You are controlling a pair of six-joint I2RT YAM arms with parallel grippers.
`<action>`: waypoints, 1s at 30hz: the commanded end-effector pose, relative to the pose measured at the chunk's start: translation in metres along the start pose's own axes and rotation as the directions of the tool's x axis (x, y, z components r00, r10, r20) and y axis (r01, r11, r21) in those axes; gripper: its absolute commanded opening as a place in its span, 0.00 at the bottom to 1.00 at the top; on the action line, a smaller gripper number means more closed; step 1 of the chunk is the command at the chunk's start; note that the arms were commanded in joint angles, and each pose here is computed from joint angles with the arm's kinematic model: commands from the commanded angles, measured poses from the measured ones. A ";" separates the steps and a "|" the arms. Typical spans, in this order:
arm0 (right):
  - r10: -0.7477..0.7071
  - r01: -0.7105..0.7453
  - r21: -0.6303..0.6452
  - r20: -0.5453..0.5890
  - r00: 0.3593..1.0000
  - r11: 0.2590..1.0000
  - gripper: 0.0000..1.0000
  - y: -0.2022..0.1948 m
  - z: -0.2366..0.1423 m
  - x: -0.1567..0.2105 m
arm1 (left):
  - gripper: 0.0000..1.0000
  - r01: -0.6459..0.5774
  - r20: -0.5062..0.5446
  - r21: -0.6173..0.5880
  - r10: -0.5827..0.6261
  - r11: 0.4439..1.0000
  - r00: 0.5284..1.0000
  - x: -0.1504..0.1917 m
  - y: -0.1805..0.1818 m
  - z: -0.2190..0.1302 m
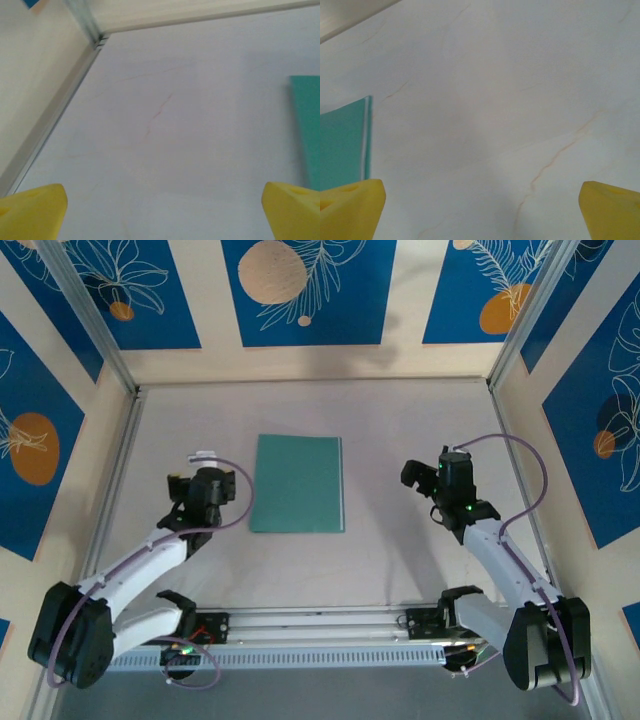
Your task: Put the files into the folder
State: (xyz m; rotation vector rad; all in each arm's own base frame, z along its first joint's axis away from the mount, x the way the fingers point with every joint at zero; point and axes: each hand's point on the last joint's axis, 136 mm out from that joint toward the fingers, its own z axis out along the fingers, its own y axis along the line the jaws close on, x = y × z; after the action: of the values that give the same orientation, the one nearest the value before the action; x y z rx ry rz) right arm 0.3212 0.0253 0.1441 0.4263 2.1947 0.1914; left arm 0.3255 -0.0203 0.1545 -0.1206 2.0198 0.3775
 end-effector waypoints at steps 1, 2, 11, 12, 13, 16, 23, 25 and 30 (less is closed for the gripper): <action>-0.102 0.092 0.077 0.143 0.984 0.993 0.99 -0.012 0.004 -0.025 | 1.00 0.072 0.072 -0.008 -0.071 0.997 0.995 -0.006 0.018 0.013; -0.129 0.116 0.088 0.168 0.977 0.989 0.99 -0.014 0.006 -0.026 | 1.00 0.086 0.055 -0.011 -0.086 0.996 0.995 -0.004 0.022 0.015; -0.179 0.159 0.096 0.248 0.952 0.983 1.00 -0.030 0.042 -0.026 | 1.00 0.099 0.109 0.020 -0.101 0.995 0.989 0.020 0.024 0.047; -0.189 0.176 0.072 0.262 0.947 0.982 0.99 -0.027 0.046 -0.025 | 1.00 0.103 0.117 0.027 -0.105 0.994 0.988 0.019 0.023 0.051; -0.196 0.187 0.060 0.268 0.943 0.981 0.99 -0.024 0.049 -0.024 | 1.00 0.094 0.099 0.052 -0.099 0.994 0.990 0.021 0.018 0.053; -0.205 0.203 0.035 0.282 0.937 0.978 0.99 -0.020 0.058 -0.020 | 1.00 0.084 0.116 0.108 -0.096 0.991 0.989 0.016 0.007 0.056; -0.283 0.299 0.005 0.337 0.898 0.954 0.99 -0.006 0.071 -0.021 | 1.00 0.013 0.183 0.140 -0.038 0.990 0.982 0.006 -0.004 0.063; -0.266 0.278 0.014 0.334 0.904 0.961 0.99 -0.011 0.077 -0.021 | 1.00 0.011 0.198 0.143 -0.039 0.990 0.979 0.007 -0.005 0.064; -0.301 0.347 -0.083 0.340 0.891 0.934 0.99 0.002 0.084 -0.006 | 1.00 0.009 0.242 0.185 -0.055 0.983 0.969 0.020 -0.012 0.068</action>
State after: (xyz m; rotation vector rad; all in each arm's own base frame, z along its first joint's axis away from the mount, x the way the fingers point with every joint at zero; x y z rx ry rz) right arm 0.3880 0.0127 0.0886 0.0914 1.9661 0.0411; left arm 0.3740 -0.0044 0.0993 -0.0264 1.8764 0.2139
